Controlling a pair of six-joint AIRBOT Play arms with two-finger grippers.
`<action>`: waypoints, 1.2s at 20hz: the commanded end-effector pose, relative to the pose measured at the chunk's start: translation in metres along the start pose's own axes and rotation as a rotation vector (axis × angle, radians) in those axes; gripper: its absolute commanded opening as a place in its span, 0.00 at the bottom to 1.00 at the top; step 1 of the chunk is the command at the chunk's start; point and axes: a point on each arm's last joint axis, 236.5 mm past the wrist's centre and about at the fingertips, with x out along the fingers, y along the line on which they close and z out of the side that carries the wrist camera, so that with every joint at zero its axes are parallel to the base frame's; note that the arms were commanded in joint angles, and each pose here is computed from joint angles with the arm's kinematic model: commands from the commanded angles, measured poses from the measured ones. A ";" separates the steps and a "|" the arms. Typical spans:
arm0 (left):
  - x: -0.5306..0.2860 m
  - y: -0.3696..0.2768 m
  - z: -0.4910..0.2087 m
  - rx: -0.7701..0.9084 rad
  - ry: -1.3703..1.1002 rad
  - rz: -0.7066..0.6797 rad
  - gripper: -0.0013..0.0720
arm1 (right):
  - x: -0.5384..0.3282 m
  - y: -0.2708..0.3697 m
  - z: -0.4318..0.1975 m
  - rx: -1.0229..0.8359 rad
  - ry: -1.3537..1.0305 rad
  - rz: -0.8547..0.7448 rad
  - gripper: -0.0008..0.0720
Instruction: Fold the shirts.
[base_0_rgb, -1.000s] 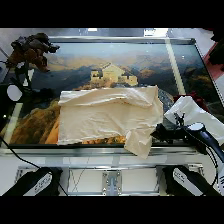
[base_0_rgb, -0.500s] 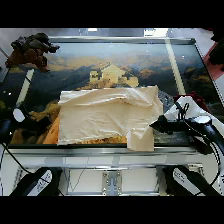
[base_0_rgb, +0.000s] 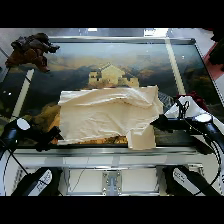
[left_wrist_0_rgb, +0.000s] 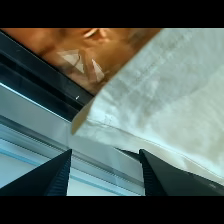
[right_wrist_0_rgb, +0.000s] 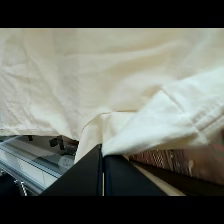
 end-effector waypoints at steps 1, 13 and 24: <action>0.010 -0.005 -0.009 -0.038 0.037 -0.037 0.64 | 0.000 0.001 0.002 -0.014 -0.008 0.005 0.05; 0.027 -0.003 0.012 -0.082 -0.017 -0.039 0.46 | -0.001 0.014 0.010 0.006 -0.043 0.058 0.05; -0.142 -0.119 0.098 0.211 -0.485 -0.329 0.03 | -0.067 0.050 0.041 -0.057 -0.181 0.029 0.04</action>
